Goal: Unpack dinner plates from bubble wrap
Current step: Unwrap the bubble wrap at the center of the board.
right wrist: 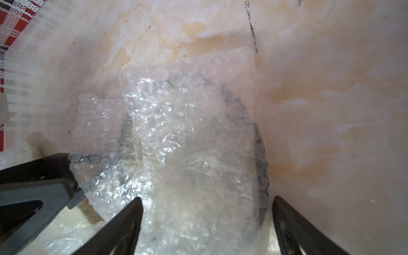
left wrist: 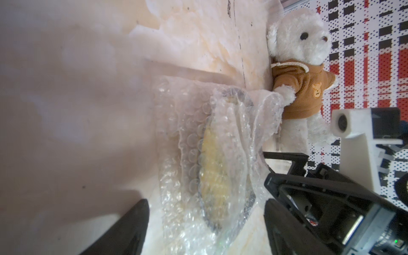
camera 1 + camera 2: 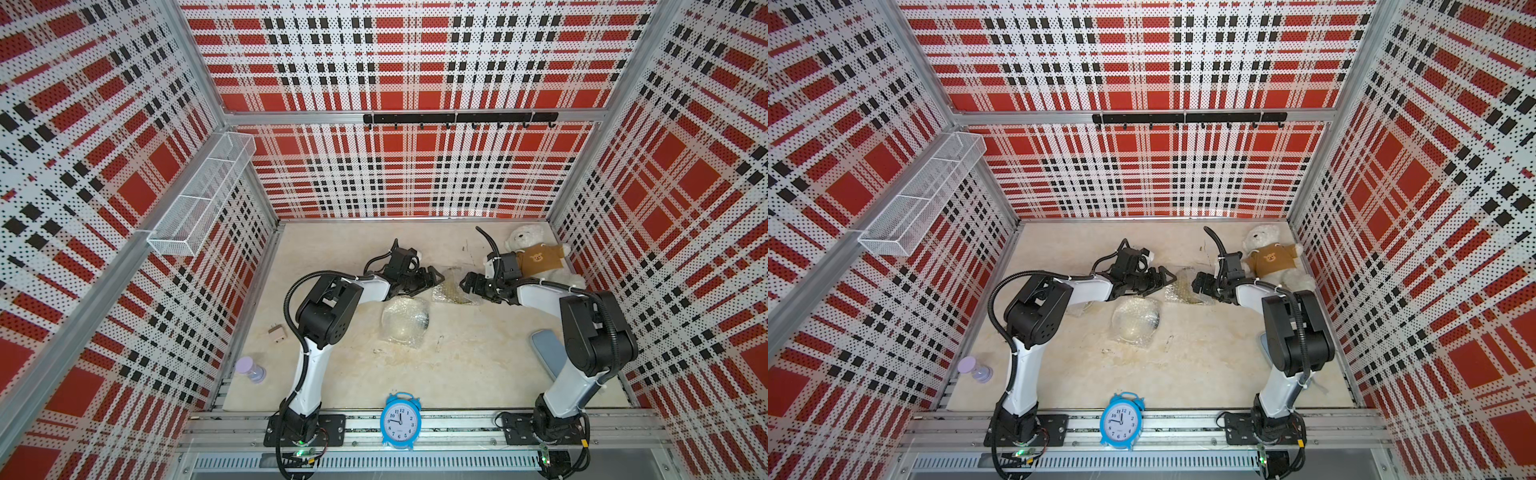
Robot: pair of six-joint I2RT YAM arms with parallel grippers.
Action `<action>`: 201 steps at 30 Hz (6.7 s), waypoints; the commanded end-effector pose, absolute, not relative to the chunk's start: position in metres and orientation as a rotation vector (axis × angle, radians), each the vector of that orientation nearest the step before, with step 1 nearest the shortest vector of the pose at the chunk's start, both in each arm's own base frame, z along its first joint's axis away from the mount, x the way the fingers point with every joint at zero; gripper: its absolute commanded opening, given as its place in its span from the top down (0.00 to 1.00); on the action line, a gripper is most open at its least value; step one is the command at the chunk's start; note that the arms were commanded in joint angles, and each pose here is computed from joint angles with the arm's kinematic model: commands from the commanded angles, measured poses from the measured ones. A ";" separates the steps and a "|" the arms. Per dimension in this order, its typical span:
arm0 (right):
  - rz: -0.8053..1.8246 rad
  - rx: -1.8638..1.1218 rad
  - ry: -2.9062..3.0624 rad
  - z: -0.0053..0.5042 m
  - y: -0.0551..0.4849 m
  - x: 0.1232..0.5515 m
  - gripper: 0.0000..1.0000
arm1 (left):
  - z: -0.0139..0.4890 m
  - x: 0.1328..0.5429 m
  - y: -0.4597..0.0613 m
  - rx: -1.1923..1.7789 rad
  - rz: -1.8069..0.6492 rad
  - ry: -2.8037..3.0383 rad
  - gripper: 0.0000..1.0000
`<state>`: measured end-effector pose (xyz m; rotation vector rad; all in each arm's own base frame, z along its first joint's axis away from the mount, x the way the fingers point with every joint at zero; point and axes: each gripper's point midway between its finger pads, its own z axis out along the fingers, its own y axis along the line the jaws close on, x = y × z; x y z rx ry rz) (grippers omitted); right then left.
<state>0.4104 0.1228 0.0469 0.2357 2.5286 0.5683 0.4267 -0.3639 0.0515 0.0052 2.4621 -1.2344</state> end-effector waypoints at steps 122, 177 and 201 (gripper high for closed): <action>-0.158 -0.685 2.421 0.062 0.195 0.402 0.43 | 0.060 0.430 -0.352 -0.157 -1.240 2.549 0.95; 0.064 -0.656 2.435 0.079 0.198 0.380 0.32 | 0.039 0.432 -0.346 -0.165 -1.169 2.580 0.96; -0.051 -0.664 2.463 0.058 0.195 0.399 0.76 | 0.044 0.430 -0.349 -0.152 -1.185 2.575 0.96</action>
